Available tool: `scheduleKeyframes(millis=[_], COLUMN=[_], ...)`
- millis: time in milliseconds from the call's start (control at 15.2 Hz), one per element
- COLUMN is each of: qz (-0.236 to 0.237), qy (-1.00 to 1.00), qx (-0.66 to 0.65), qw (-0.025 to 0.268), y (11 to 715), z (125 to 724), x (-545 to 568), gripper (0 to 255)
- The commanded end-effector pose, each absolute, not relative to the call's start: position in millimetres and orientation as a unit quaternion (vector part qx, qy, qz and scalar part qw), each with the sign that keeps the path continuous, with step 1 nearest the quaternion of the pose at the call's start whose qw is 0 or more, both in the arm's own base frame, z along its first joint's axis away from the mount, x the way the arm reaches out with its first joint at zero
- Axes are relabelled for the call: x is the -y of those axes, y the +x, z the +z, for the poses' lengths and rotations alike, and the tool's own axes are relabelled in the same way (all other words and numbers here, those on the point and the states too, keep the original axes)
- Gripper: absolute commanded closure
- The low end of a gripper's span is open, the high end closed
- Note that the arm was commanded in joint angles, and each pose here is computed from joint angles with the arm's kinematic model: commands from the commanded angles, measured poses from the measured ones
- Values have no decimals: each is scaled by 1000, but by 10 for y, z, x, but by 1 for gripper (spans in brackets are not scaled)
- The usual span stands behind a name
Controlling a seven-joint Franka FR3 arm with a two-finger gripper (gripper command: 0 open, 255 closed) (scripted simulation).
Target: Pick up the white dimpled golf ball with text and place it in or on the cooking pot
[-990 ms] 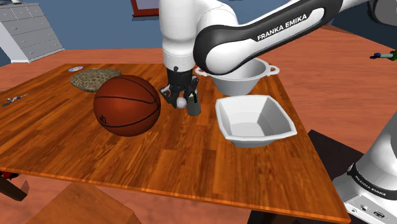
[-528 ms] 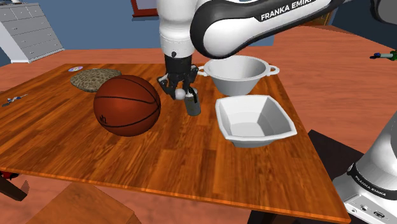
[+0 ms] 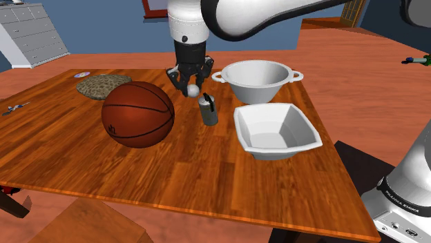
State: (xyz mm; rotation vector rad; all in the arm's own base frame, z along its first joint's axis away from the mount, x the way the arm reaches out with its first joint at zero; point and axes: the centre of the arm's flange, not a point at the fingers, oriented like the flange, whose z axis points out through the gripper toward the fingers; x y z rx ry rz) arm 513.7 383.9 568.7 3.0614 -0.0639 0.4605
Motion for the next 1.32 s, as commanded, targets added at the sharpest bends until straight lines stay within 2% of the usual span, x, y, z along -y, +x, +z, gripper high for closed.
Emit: scheduleKeyframes(millis=[0, 1254], qz=[149, 149], qy=[988, 988], qx=[21, 21], qw=[23, 23], y=[5133, 5615], z=[5788, 5824], x=[-3831, -1370], gripper=[255, 255])
